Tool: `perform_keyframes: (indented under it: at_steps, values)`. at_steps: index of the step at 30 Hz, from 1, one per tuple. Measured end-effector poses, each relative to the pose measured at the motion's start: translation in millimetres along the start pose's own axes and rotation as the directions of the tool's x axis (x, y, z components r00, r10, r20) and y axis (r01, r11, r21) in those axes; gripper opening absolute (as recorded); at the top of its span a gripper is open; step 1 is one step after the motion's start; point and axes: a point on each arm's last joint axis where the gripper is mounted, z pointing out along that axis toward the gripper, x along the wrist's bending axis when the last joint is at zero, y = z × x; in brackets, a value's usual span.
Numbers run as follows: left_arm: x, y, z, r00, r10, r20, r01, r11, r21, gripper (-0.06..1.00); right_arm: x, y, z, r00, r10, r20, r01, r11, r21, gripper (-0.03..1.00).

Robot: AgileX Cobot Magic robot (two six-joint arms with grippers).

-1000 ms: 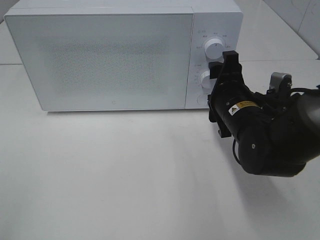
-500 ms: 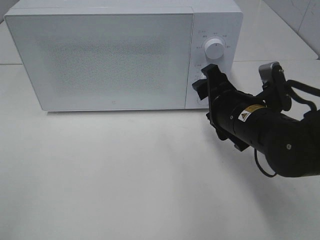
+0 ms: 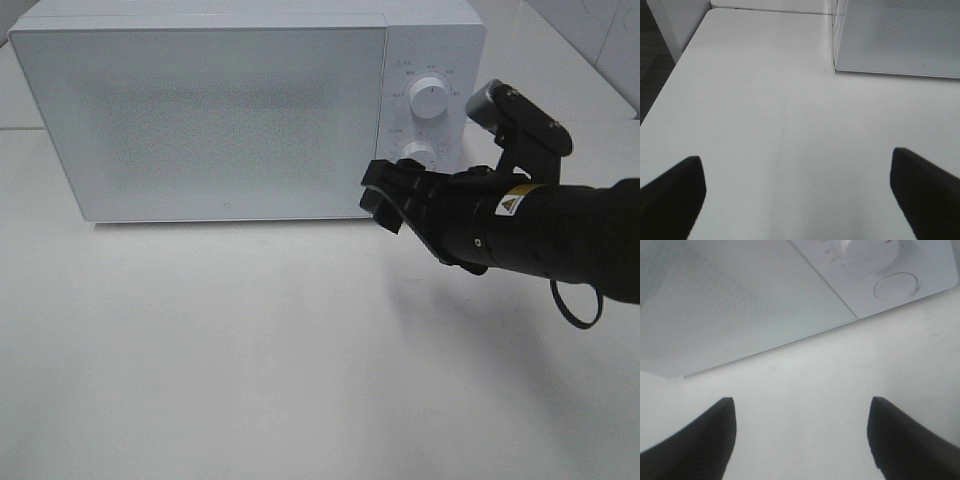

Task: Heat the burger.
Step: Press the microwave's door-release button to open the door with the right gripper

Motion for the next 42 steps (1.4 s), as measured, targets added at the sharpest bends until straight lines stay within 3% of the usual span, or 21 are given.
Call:
perform_keyframes:
  at_steps: [4,9,10,15,16,17,18,23,32,42]
  values:
    - [0.0,0.0,0.0,1.000,0.000,0.000,0.000,1.000,0.000,0.92,18.5,8.0,-5.5,0.985,-0.170,-0.036,0.172,0.980,0.099,0.71]
    - [0.0,0.0,0.0,1.000,0.000,0.000,0.000,1.000,0.000,0.92,32.1,13.3,-11.0,0.955,-0.286,-0.082,0.296,0.939,0.176,0.71]
    - [0.0,0.0,0.0,1.000,0.000,0.000,0.000,1.000,0.000,0.92,38.3,15.5,-14.9,0.933,-0.343,-0.112,0.360,0.908,0.214,0.71]
    - [0.0,0.0,0.0,1.000,0.000,0.000,0.000,1.000,0.000,0.92,47.4,20.2,-26.2,0.884,-0.438,-0.163,0.466,0.842,0.270,0.71]
    - [0.0,0.0,0.0,1.000,0.000,0.000,0.000,1.000,0.000,0.92,49.9,22.3,-33.1,0.857,-0.482,-0.180,0.515,0.804,0.298,0.71]
    - [0.0,0.0,0.0,1.000,0.000,0.000,0.000,1.000,0.000,0.92,49.9,22.3,-33.1,0.857,-0.482,-0.180,0.515,0.804,0.298,0.71]
    - [0.0,0.0,0.0,1.000,0.000,0.000,0.000,1.000,0.000,0.92,50.2,23.7,-41.1,0.834,-0.518,-0.191,0.552,0.770,0.320,0.71]
    - [0.0,0.0,0.0,1.000,0.000,0.000,0.000,1.000,0.000,0.92,50.8,28.3,-65.4,0.803,-0.558,-0.210,0.596,0.731,0.332,0.73]
    - [0.0,0.0,0.0,1.000,0.000,0.000,0.000,1.000,0.000,0.92,51.5,36.8,-114.7,0.775,-0.584,-0.240,0.632,0.711,0.309,0.78]
    - [0.0,0.0,0.0,1.000,0.000,0.000,0.000,1.000,0.000,0.92,39.6,41.6,-167.7,0.747,-0.631,-0.211,0.663,0.687,0.297,0.78]
